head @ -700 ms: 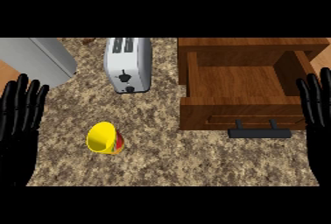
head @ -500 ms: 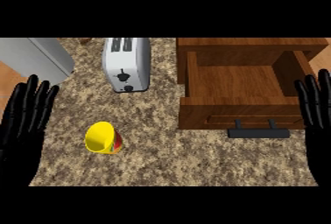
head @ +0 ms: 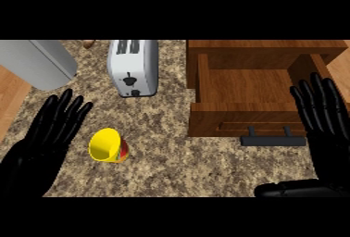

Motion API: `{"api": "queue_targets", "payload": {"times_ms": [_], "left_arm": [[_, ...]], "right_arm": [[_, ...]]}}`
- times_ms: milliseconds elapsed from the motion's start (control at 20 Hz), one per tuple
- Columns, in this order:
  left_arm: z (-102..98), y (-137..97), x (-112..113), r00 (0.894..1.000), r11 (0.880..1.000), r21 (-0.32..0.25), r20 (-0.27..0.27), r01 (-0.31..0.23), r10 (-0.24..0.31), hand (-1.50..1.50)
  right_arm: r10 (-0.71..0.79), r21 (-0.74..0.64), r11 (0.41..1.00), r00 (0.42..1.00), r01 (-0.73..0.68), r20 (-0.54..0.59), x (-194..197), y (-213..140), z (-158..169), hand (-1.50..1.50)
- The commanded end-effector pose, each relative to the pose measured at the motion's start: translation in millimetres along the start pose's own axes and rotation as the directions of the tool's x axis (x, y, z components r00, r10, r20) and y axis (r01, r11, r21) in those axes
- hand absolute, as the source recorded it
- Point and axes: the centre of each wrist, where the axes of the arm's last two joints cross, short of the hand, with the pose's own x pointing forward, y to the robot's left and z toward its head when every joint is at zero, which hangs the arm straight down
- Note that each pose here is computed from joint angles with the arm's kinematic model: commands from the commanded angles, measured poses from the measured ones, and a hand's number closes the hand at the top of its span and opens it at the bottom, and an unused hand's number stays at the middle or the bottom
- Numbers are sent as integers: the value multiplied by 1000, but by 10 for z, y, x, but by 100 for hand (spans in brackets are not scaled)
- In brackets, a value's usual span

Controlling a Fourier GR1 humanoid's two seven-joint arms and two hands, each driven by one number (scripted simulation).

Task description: Pick up the cup, place it into the drawer and close the drawer

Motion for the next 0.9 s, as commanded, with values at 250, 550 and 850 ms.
{"api": "queue_targets", "payload": {"times_ms": [250, 550, 850], "left_arm": [[-158, 117, -105, 999, 999, -2, -8, -53, 53, -150], [-141, -21, -123, 999, 999, 13, -36, -32, 32, -150], [122, -8, -100, 997, 999, 37, -64, -32, 34, -150]], "right_arm": [[-23, -3, 1000, 1000, 22, -9, -46, -35, -226, -150], [6, -4, 1000, 1000, -6, -15, 7, 60, -40, -150], [6, -1, 1000, 1000, -5, 7, -99, 79, -190, -150]]}}
